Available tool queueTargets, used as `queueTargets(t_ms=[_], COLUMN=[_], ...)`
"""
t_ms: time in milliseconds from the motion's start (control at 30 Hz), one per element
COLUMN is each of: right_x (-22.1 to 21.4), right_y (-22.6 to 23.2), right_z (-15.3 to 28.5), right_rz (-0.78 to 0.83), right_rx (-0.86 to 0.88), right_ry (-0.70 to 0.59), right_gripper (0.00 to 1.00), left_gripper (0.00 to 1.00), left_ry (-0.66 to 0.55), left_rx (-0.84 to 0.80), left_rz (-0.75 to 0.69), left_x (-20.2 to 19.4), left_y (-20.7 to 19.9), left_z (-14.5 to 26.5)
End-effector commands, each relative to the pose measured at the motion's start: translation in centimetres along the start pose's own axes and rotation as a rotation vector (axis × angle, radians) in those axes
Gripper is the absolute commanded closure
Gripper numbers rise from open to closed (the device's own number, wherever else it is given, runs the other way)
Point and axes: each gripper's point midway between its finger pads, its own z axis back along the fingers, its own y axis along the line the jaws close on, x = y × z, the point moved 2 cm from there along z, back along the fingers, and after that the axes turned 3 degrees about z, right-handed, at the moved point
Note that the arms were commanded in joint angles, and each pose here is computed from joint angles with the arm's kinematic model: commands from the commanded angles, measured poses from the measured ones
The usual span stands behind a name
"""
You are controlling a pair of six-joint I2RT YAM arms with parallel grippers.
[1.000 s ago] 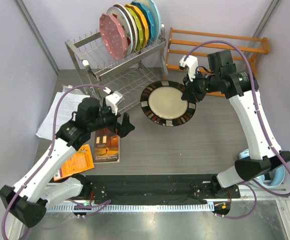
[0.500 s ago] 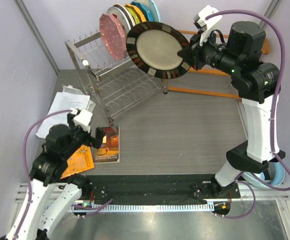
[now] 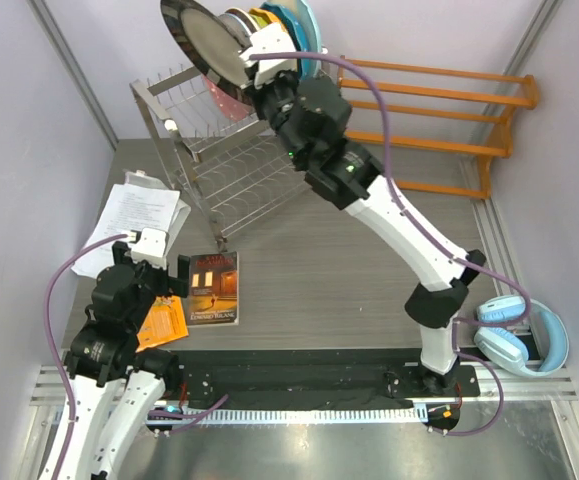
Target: Load the plates into the dish rack
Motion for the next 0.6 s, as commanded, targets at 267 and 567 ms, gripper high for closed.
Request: queueTargets(t_ms=[267,567], right_x=[8.1,6.0], right_y=[-7.3,-5.0], right_z=[1.4,0.5], right_rz=[-0.244,-0.332], right_rx=[-0.371,-0.378], right_ry=[-0.28,-0.21], right_gripper=[0.99,0.99], left_gripper=[0.01,0.01], left_ry=[-0.075,-0.072], left_rx=[0.007,-0.017], left_rz=[0.04,0.045], left_x=[2.3,1.9], left_y=[0.1,-0.4], left_z=[-0.7,-1.6])
